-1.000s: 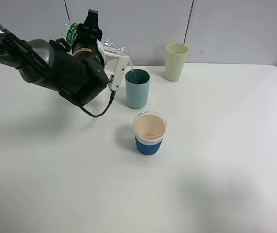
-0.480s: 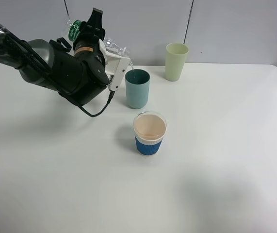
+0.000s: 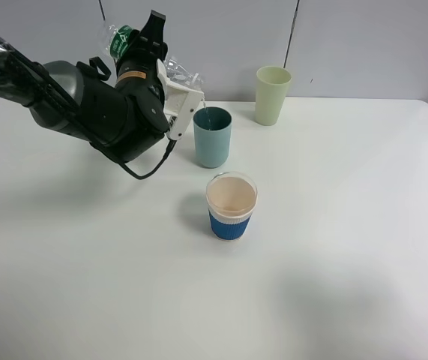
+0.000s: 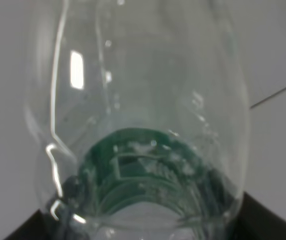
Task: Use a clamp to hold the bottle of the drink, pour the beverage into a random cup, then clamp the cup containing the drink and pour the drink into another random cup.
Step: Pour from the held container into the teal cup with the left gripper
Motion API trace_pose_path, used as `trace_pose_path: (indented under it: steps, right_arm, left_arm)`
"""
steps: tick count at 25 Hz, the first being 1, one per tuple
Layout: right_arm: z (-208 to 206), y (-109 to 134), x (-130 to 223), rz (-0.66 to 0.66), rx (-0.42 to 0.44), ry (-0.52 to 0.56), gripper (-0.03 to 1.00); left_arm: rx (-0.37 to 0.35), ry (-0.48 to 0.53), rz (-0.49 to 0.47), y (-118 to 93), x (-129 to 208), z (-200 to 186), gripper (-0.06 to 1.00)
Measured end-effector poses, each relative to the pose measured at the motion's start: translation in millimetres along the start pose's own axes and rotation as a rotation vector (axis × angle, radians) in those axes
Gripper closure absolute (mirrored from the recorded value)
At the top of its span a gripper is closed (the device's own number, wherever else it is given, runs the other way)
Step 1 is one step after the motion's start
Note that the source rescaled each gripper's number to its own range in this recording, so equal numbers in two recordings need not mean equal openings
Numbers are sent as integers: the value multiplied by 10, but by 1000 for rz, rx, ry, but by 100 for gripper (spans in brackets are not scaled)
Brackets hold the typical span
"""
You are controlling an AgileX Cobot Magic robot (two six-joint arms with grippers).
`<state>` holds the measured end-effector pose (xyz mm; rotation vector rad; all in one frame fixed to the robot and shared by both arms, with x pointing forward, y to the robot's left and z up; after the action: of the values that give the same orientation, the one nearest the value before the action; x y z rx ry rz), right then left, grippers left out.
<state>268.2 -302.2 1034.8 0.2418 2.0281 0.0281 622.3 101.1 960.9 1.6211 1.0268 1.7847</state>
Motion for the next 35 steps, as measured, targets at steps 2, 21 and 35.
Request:
trace_pose_path:
  steps: [2, 21, 35]
  right_arm:
    - [0, 0, 0, 0, 0, 0, -3]
    - [0, 0, 0, 0, 0, 0, -3]
    - [0, 0, 0, 0, 0, 0, -3]
  left_arm:
    - [-10, -3, 7, 12, -4, 0, 94]
    - [-145, -48, 80, 172, -69, -21, 94]
    - [-157, -64, 92, 135, -89, -48, 94]
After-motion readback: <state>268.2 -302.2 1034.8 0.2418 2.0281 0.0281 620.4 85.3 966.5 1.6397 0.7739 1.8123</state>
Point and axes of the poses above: a point on each arm's last joint axis where the gripper is mounted, z pointing out along that axis toward the gripper, y along the wrist's bending axis when the last joint is at zero, x = y × z, the point moved 4 cm from there along z, pointing out along that axis toward the gripper, and after that the axes turned 9 degrees about z, right-handed, at the moved point
